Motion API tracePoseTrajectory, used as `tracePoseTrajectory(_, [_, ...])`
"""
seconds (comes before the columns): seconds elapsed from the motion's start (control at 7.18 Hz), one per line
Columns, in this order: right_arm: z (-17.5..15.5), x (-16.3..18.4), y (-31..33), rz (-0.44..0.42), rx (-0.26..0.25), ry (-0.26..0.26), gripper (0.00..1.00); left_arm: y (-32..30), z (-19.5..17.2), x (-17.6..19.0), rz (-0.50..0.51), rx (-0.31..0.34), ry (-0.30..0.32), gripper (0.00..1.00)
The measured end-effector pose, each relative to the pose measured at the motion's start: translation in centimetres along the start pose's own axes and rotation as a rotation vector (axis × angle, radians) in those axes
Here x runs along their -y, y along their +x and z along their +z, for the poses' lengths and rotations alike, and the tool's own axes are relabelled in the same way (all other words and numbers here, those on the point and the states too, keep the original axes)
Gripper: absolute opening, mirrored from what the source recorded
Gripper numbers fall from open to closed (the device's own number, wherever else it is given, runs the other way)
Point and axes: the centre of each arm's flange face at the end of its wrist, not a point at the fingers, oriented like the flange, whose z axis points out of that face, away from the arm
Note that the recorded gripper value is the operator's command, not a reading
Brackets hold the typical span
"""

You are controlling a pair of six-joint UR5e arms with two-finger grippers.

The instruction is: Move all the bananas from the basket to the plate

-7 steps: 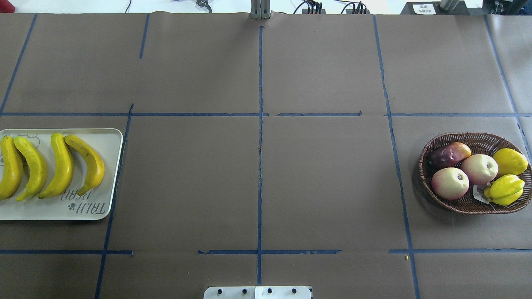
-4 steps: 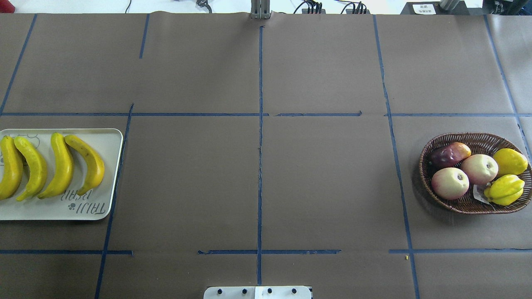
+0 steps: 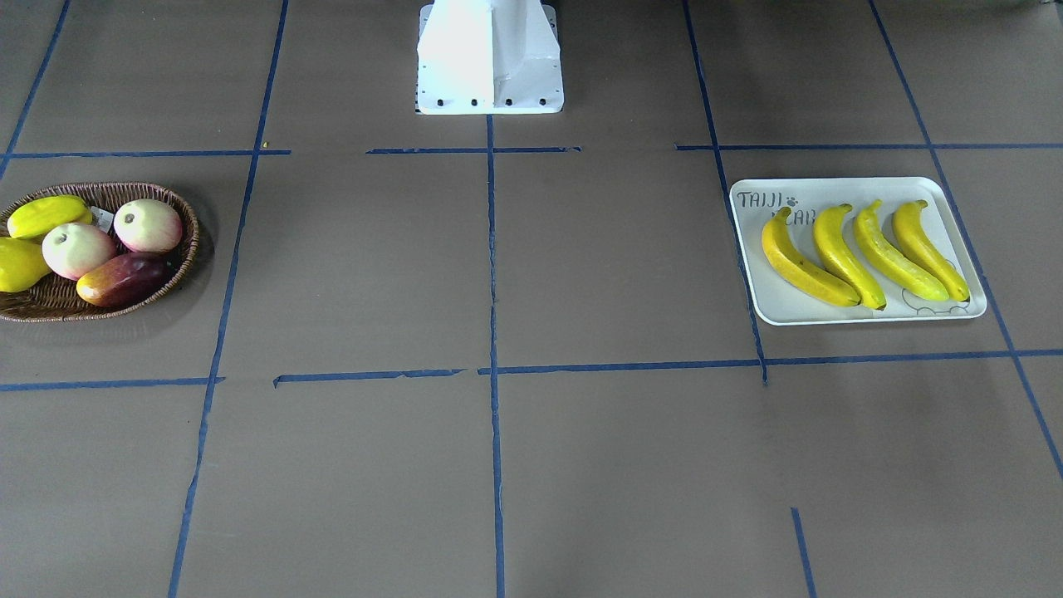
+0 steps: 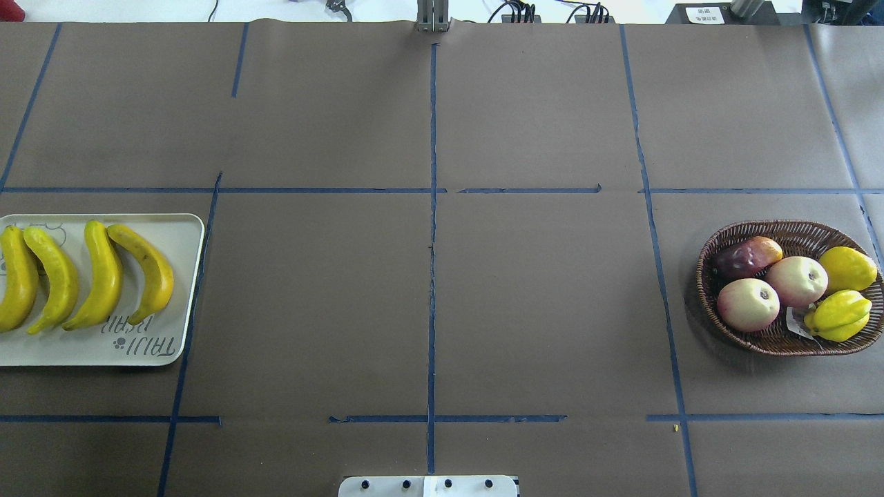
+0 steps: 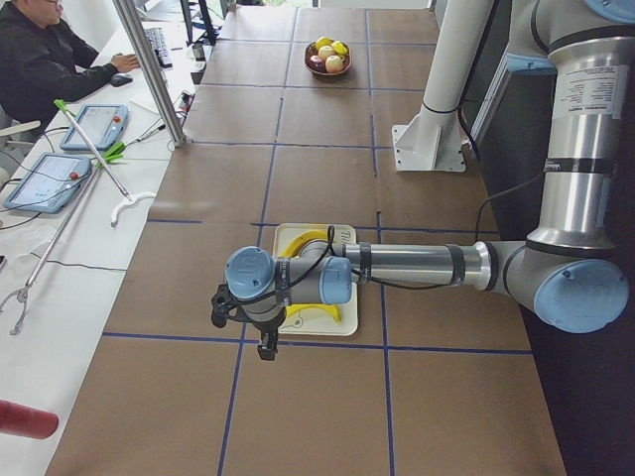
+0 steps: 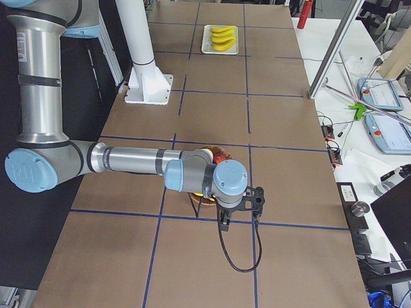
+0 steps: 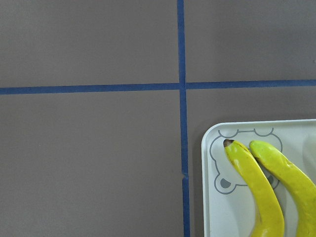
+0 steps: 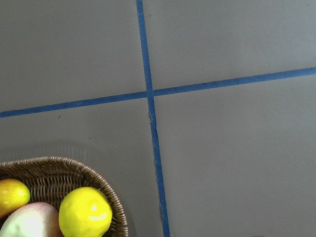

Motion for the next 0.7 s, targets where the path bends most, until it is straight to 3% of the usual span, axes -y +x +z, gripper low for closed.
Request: tracePoseTrajectory(0.7, [-0.05,0.08,-0.09,-0.006,0.002,0.002,1.0,0.03,0.06,0.01,0.002,0.0,0.0,1.0])
